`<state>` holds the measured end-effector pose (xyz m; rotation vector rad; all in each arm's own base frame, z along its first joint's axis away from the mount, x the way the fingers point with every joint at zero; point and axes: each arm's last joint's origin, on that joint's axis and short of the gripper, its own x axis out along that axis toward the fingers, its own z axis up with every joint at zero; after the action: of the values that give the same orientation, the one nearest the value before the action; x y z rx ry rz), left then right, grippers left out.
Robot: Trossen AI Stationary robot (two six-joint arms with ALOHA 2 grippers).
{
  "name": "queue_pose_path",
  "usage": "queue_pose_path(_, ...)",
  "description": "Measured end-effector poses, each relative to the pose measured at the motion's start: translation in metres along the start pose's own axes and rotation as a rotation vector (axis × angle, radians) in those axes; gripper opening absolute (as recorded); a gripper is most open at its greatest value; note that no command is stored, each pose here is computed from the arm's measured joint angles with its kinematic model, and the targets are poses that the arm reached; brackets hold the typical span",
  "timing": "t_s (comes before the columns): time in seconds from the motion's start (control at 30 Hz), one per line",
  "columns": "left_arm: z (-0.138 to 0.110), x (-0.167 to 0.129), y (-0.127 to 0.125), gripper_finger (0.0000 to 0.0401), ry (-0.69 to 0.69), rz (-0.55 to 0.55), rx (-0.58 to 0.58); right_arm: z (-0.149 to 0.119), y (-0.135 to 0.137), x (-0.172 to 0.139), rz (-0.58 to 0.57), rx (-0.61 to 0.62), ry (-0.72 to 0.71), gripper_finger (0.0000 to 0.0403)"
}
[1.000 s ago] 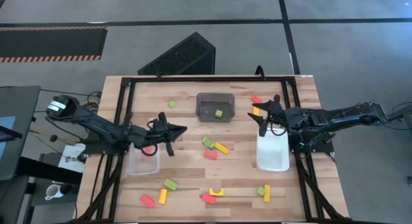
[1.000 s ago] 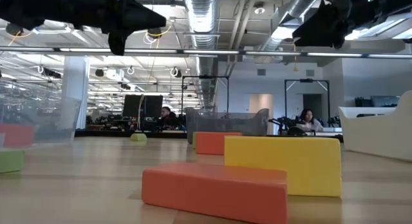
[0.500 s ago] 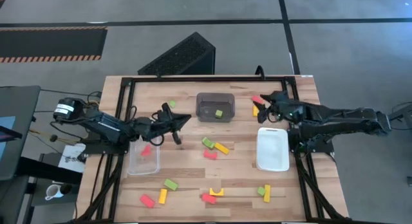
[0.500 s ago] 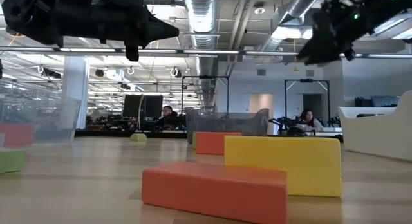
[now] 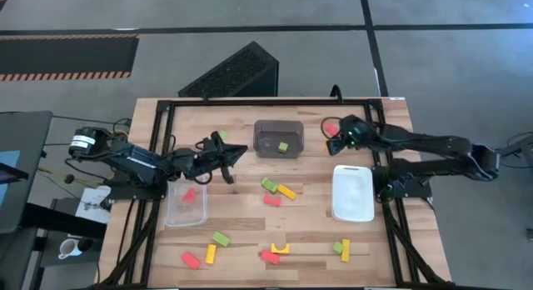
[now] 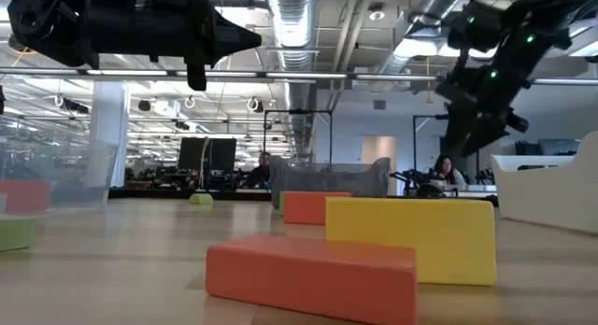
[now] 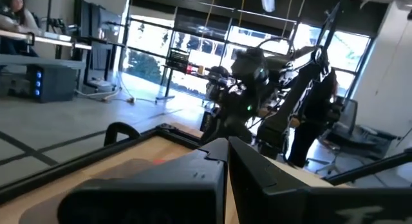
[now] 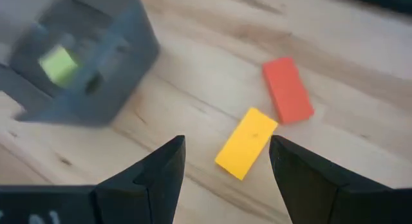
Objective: Sort & place blocks by color
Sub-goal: Put the yellow block into the white bin
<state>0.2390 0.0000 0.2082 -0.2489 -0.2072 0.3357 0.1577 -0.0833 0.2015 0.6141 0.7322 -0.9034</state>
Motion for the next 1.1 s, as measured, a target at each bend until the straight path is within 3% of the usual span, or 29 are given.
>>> queue_pose_path(0.23, 0.000, 0.000, 0.001, 0.0000, -0.007, 0.046, 0.001, 0.009, -0.006, 0.022, -0.058, -0.065, 0.011, 0.0248)
queue_pose_path(0.77, -0.003, 0.000, 0.000, 0.0038, 0.028, -0.009, -0.014, 0.012, -0.018, 0.030, -0.088, 0.067, 0.048, 0.0248)
queue_pose_path(1.1, -0.005, 0.000, 0.000, 0.0065, 0.047, -0.004, -0.018, 0.003, -0.009, 0.053, -0.116, 0.007, 0.132, 0.0248)
